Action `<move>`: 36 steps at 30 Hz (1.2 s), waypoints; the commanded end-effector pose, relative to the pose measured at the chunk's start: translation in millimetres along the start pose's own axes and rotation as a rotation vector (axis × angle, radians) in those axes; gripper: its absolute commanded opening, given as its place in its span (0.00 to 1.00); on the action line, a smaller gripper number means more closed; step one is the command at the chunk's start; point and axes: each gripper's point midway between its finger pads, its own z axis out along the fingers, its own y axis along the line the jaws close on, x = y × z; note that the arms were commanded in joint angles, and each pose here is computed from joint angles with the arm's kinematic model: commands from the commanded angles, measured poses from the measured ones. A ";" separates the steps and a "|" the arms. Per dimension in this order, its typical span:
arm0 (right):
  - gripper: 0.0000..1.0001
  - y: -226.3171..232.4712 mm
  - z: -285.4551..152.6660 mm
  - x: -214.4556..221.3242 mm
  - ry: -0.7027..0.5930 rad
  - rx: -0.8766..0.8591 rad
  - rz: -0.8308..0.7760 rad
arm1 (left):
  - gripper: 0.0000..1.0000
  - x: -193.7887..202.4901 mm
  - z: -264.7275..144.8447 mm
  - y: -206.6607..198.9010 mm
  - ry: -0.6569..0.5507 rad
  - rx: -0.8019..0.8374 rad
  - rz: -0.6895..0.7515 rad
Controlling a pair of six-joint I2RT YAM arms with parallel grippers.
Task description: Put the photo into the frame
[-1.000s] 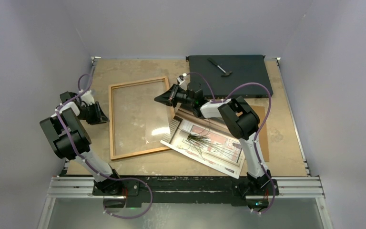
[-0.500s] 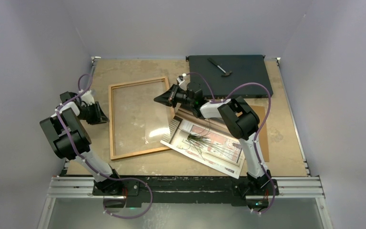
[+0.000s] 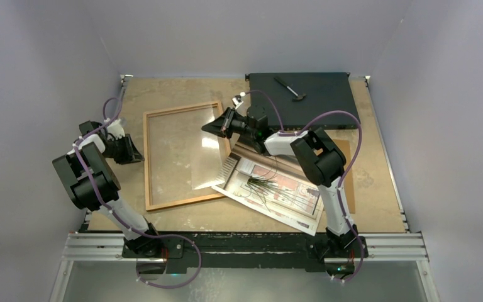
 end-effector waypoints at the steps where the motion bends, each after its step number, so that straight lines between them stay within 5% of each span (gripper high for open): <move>1: 0.00 54.4 -1.8 -3.7 -0.023 -0.121 -0.118 | 0.19 1.6 2.9 2.5 0.014 -0.018 0.023; 36: 0.00 3.2 8.0 3.9 0.020 -0.021 -0.006 | 0.17 2.9 3.6 2.2 0.016 -0.013 0.026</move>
